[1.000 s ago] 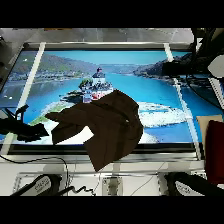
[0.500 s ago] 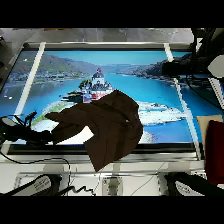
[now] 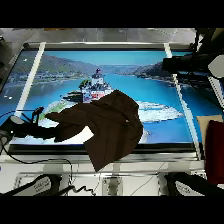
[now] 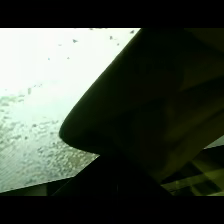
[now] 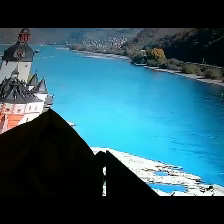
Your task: Fold the clothes and pants, and hang the long-sleeved shirts on hangers.
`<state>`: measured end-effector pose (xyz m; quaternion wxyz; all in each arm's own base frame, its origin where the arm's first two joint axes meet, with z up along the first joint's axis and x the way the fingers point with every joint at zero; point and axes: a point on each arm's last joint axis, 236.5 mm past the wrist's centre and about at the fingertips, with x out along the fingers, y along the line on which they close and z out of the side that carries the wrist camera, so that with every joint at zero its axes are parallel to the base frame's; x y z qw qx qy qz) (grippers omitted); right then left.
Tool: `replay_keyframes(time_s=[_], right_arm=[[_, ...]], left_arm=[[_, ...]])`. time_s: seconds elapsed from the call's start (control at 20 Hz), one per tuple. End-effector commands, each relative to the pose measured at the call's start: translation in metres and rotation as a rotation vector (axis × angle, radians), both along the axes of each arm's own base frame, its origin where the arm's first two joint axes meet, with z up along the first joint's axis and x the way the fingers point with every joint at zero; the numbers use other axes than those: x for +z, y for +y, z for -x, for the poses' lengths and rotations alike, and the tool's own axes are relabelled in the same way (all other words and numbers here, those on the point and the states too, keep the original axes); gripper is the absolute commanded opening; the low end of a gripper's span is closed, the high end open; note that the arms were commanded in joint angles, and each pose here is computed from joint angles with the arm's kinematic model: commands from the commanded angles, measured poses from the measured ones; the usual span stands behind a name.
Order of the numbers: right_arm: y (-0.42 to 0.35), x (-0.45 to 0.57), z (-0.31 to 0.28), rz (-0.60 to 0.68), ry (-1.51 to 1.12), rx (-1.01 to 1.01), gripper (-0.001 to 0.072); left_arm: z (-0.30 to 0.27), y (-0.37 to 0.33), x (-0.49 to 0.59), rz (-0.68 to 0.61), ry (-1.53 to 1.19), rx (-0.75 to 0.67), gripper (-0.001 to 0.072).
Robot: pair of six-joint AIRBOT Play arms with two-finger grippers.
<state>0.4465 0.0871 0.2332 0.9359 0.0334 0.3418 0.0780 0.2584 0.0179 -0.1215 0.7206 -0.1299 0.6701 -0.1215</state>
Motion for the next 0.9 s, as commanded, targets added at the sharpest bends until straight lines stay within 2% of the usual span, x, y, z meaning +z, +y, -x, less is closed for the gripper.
replay_keyframes(time_s=[0.0, 0.1, 0.2, 0.3, 0.4, 0.55, 0.65, 0.7, 0.85], right_arm=[[0.007, 0.008, -0.004, -0.036, -0.033, 0.011, 0.0017], [0.007, 0.004, 0.003, -0.03, -0.002, 0.014, 0.0016], [0.005, -0.005, 0.015, -0.017, 0.055, 0.02, 0.0016], [0.0, -0.015, 0.025, 0.069, 0.098, 0.073, 0.0016], [-0.013, -0.049, 0.058, 0.189, 0.28, 0.14, 0.0014], [-0.021, -0.115, 0.123, 0.187, 0.624, 0.192, 0.0014], [0.003, -0.162, 0.167, 0.088, 0.782, 0.28, 0.0013], [0.023, -0.183, 0.189, 0.0, 0.837, 0.327, 0.0014], [0.091, -0.229, 0.243, -0.394, 0.932, 0.364, 0.0016]], left_arm=[[-0.01, -0.004, -0.003, -0.077, -0.039, -0.112, 0.0015], [-0.016, 0.012, 0.003, -0.191, -0.042, -0.192, 0.0014], [-0.035, 0.043, 0.024, -0.36, -0.071, -0.228, 0.0014], [-0.063, 0.071, 0.061, -0.509, -0.148, -0.212, 0.0014], [-0.089, 0.086, 0.107, -0.593, -0.266, -0.191, 0.0014], [-0.115, 0.088, 0.168, -0.652, -0.461, -0.148, 0.0014], [-0.115, 0.081, 0.186, -0.646, -0.516, -0.134, 0.0015], [-0.113, 0.078, 0.188, -0.635, -0.516, -0.123, 0.0014], [-0.11, 0.069, 0.181, -0.59, -0.501, -0.115, 0.0014]])
